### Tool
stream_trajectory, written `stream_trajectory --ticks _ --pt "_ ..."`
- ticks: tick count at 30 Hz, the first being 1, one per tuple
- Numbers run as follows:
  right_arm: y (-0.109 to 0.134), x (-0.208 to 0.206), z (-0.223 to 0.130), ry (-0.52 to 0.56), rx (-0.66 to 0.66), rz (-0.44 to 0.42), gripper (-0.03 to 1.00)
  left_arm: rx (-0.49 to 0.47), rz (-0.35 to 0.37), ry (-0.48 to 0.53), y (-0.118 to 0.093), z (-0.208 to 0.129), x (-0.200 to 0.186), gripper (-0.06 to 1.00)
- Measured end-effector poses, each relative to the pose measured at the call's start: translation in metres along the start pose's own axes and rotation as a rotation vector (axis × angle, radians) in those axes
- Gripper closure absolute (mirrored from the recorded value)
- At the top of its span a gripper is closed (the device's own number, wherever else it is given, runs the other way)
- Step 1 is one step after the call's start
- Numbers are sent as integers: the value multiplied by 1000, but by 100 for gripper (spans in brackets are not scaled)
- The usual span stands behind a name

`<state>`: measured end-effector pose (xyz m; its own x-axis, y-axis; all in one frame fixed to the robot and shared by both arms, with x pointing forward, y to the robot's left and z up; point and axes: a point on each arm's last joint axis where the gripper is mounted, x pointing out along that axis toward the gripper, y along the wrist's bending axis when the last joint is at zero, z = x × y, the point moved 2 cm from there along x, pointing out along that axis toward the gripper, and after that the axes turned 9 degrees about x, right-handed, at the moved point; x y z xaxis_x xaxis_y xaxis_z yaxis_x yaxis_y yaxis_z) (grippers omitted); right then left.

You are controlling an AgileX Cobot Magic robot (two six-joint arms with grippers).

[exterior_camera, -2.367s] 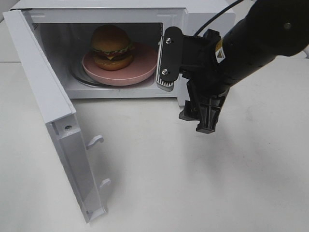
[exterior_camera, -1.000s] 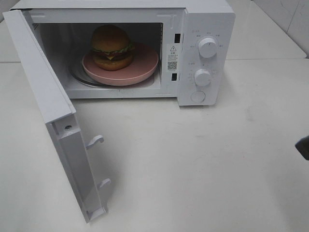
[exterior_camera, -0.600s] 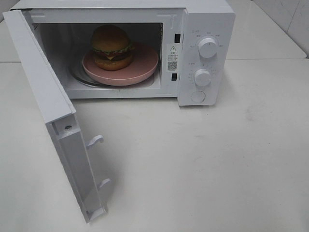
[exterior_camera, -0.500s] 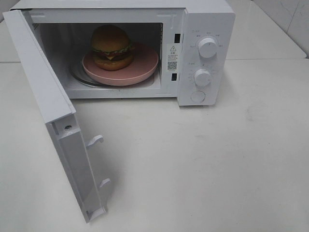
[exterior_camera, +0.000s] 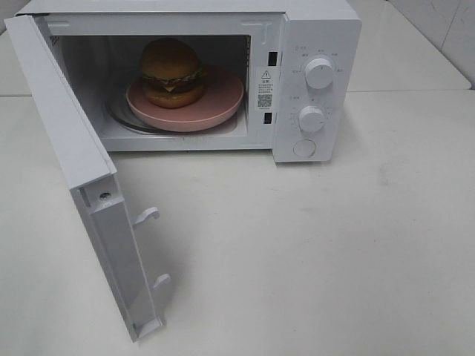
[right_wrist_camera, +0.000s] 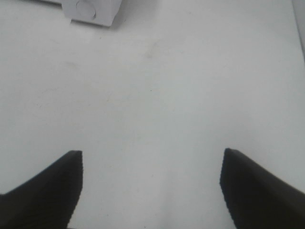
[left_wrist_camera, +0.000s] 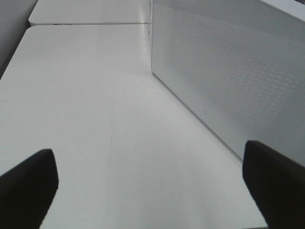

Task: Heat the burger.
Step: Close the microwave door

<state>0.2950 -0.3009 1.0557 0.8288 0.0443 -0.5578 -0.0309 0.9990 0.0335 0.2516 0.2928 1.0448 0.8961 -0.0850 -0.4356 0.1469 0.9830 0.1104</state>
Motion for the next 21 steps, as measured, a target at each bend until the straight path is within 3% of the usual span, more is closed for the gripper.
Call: stream_trajectory --ticks 6,13,17,21 --pt "-2 -16 -6 -89 65 -14 20 0 0 0 0 0 0 -5" --pt "-2 -21 -25 -83 111 -30 20 0 0 0 0 0 0 -5" --pt "-3 -31 -30 -154 119 -30 20 0 0 0 0 0 0 -5" --pt "-3 -31 -31 -159 120 -29 20 0 0 0 0 0 0 -5"
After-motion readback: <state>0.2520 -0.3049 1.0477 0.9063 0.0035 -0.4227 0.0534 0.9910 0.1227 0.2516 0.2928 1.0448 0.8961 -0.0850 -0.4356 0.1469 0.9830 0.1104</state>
